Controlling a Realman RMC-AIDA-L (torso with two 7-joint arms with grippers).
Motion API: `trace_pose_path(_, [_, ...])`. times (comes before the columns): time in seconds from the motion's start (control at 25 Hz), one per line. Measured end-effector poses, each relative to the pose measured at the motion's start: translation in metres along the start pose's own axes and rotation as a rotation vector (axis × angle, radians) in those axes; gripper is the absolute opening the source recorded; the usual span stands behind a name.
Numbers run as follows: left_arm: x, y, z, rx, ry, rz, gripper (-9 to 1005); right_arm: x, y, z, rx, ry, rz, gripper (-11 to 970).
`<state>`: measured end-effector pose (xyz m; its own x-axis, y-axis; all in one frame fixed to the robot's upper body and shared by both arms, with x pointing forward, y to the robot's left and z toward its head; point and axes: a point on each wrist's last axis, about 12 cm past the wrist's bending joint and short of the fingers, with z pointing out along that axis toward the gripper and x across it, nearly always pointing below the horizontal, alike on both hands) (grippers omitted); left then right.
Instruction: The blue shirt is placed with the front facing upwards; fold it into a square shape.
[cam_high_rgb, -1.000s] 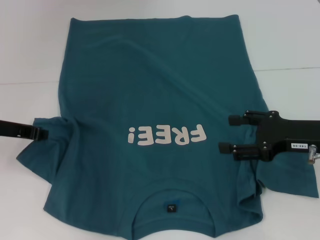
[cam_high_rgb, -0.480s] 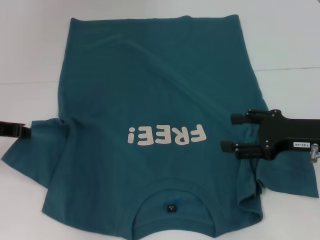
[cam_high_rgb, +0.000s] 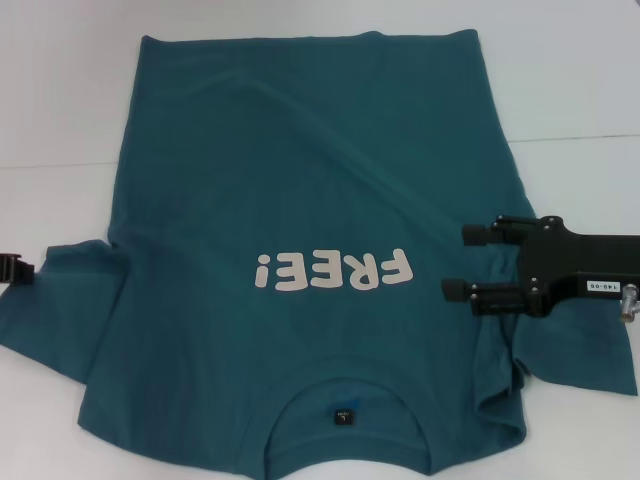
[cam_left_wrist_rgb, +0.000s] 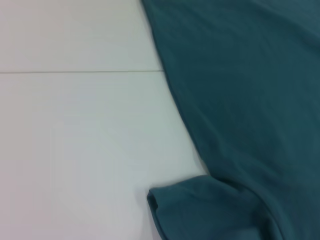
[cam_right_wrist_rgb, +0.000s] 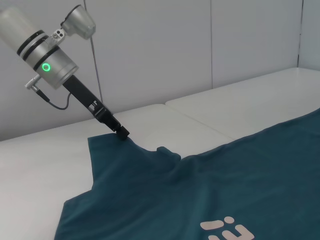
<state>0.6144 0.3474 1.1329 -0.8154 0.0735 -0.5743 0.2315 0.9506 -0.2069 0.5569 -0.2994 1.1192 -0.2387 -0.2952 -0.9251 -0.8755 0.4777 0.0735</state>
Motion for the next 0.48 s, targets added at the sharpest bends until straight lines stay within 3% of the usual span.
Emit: trace_pose_path(0.48, [-0.008,-0.009,-0.011,0.014,-0.031,0.021,42,0.002,0.0,-0.001,0.007,0.002,0.004,882])
